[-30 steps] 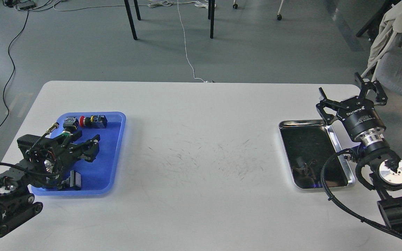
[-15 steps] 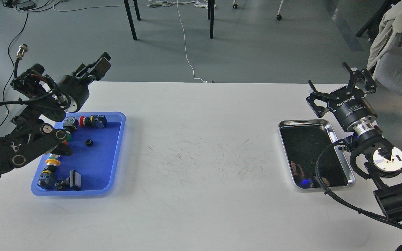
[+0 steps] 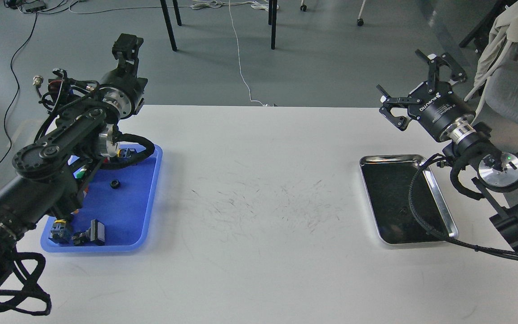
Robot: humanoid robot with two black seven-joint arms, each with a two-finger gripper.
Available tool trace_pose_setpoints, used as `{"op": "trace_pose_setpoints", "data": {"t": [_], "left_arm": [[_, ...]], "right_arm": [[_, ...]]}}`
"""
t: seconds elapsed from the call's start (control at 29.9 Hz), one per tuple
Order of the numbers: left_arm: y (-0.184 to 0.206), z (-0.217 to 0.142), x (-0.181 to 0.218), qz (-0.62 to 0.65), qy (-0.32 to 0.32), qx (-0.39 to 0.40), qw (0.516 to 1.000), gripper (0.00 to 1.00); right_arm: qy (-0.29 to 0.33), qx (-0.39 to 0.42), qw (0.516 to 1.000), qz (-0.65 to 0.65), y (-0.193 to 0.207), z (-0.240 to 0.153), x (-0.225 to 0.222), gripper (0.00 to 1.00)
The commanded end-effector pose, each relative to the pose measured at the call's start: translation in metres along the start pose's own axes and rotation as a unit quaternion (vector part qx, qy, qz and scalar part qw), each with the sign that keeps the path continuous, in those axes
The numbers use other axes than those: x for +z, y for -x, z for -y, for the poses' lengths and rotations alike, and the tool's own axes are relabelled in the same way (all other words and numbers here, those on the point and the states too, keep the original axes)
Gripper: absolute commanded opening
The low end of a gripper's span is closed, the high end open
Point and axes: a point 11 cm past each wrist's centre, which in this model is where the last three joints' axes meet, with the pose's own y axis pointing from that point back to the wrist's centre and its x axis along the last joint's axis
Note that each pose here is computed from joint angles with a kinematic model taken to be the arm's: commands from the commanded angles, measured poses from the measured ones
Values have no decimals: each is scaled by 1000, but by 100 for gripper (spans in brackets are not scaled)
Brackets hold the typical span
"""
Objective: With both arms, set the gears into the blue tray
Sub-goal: 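Raise the left gripper up away from the blue tray, then lower the right gripper into the metal tray and grasp another black part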
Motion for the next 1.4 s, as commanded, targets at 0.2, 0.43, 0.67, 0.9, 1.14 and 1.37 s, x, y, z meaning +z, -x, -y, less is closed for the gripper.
{"op": "trace_pose_setpoints", "data": {"t": [0.2,0.43,0.67,0.9,1.14,1.37], "left_arm": [[-15,-1,-2,-122,-7,-26,992,98],[-30,-6,-14,-113,-16,-13,993,98],[-35,-8,-15,-109,-11,-7,994,98],[-40,-10,-22,-108,-14,-1,994,98],[-40,-10,-22,-108,-14,0,994,98],[-40,-10,-21,-108,-13,0,994,98]], "right_arm": [[189,-3,951,-243,18,-14,-16,98],[393,-64,738,-545,32,-34,24,98],[484,-79,578,-652,-9,-62,46,98],[529,-75,517,-668,-41,-71,65,98],[549,-79,511,-657,-53,-86,79,96],[554,-82,504,-658,-57,-90,83,93]]}}
